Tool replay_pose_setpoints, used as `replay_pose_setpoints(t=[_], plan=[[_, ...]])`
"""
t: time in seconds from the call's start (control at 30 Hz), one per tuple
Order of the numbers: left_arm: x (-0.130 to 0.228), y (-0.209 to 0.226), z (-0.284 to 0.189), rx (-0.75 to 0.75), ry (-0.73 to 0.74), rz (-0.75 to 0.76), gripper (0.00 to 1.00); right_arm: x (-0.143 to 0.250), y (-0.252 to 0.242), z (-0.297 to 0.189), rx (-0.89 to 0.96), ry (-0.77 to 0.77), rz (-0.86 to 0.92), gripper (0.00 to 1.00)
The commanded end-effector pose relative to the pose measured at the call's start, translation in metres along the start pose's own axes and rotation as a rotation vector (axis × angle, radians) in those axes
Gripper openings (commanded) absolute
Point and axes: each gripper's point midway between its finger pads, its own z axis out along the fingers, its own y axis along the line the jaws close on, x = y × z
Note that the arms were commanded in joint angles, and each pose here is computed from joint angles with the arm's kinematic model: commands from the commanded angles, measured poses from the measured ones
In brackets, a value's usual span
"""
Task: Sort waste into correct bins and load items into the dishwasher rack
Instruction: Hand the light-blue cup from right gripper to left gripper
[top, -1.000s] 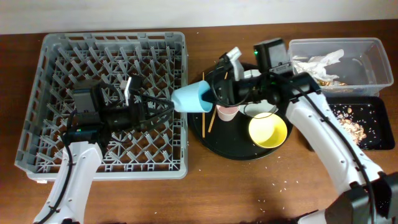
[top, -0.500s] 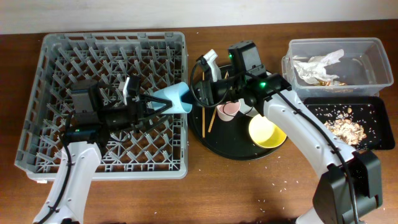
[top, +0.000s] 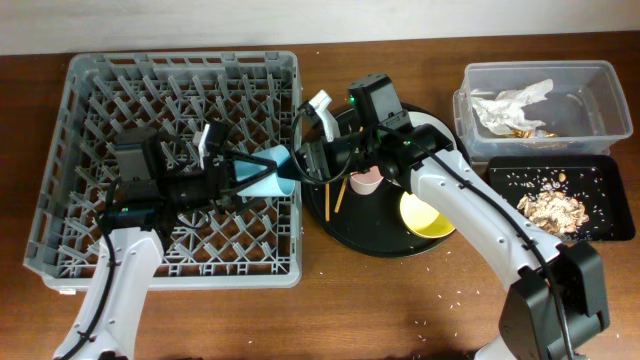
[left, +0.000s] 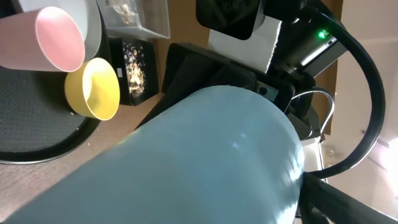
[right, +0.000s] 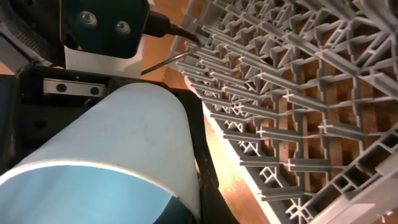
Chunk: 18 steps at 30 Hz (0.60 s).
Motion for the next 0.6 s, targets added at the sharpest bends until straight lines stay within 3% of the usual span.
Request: replay_pose_setpoints(t=[0.0, 0.07, 0.17, 0.3, 0.43, 0.57], plan=[[-0.006, 0.001, 0.001, -0.024, -0.024, 0.019, 0.84, 0.009, 0.02, 0.008, -0.075, 0.049, -0.032, 0.04], [-0.006, 0.001, 0.001, -0.024, -0.024, 0.019, 0.77, 0.01, 0.019, 0.008, -0.074, 0.053, -0.034, 0.05], [-0.006, 0.001, 0.001, -0.024, -0.024, 0.019, 0.7, 0.011, 0.019, 0.008, -0.072, 0.056, -0.028, 0.46], [-0.006, 0.001, 0.001, -0.024, -0.024, 0.019, 0.68, 0.011, 0.019, 0.008, -0.072, 0.056, -0.028, 0.54], [-0.01, -0.004, 0.0, -0.013, -0.029, 0.074, 0.61, 0.004, 0.011, -0.001, -0.061, 0.032, -0.033, 0.74], [-0.027, -0.016, -0.018, 0.006, -0.084, 0.222, 0.55, -0.015, -0.024, -0.043, 0.004, -0.053, 0.01, 0.93]])
